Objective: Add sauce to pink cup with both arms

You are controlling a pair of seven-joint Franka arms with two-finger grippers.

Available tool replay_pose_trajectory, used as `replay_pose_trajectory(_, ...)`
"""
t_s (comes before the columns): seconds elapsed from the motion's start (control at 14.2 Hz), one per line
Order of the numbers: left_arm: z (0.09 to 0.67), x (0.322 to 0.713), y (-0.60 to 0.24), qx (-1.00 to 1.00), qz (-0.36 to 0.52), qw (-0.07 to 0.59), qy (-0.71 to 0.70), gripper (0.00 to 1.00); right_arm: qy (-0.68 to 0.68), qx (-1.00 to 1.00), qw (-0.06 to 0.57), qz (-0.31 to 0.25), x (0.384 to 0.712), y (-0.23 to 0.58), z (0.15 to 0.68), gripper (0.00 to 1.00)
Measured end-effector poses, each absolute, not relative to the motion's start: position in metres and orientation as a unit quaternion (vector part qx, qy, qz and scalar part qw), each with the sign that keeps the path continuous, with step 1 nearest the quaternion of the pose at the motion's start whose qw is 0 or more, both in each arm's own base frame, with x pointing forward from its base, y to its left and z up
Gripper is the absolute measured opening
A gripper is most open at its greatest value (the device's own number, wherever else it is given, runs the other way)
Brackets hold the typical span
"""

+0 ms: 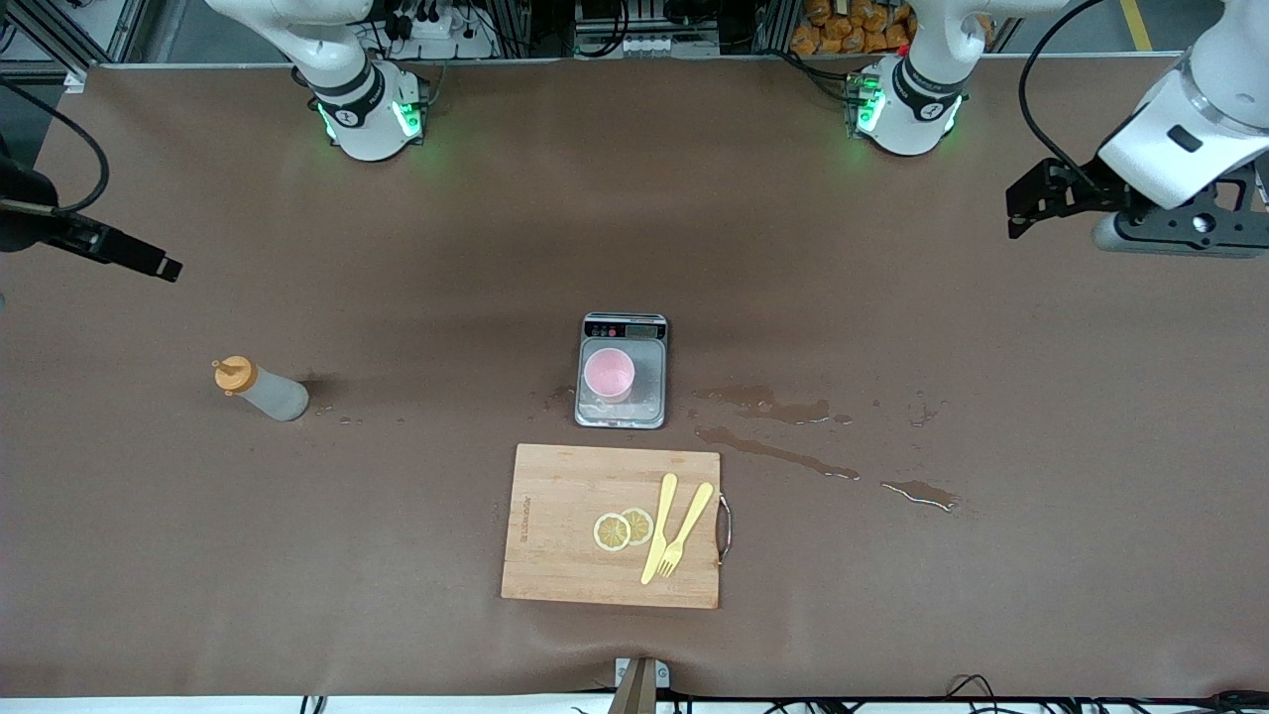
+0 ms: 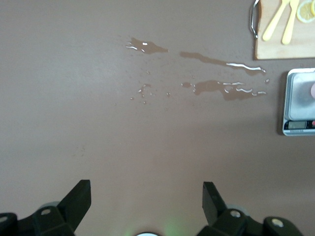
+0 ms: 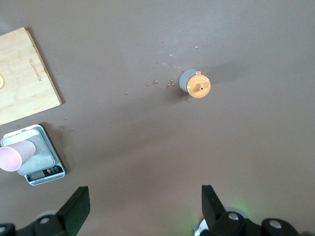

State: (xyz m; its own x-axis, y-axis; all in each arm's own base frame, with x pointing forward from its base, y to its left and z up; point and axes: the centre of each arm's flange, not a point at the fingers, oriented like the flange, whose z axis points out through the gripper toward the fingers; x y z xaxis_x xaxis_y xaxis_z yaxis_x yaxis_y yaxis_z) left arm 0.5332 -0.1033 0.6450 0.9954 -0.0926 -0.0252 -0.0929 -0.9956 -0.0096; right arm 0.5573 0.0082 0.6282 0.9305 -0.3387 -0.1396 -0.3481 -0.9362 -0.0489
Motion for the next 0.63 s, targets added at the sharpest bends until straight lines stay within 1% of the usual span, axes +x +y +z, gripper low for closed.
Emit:
replay_pose_trajectory(0.07, 0.645, 0.535, -0.099, -0.999, 0.010, 0.005, 0.042, 1.00, 0.170, -0.983, 0.035, 0.061, 0.550, 0.011, 0.623, 1.00)
replay_pose_trajectory(0.21, 0.644, 0.536, -0.094, -0.999, 0.011, 0.004, 0.038, 1.00, 0.145, -0.988, 0.013, 0.052, 0.541, 0.021, 0.616, 1.00)
replay_pose_trajectory(0.35, 0.642, 0.538, -0.094, -0.999, 0.012, 0.004, 0.037, 1.00, 0.120, -0.992, -0.011, 0.033, 0.541, 0.043, 0.618, 1.00)
replay_pose_trajectory(0.49, 0.640, 0.539, -0.094, -0.999, 0.014, 0.002, 0.037, 1.00, 0.106, -0.994, -0.017, 0.018, 0.543, 0.050, 0.624, 1.00)
replay_pose_trajectory(0.63, 0.639, 0.539, -0.097, -0.999, 0.017, -0.007, 0.038, 1.00, 0.078, -0.997, -0.015, 0.010, 0.547, 0.041, 0.629, 1.00)
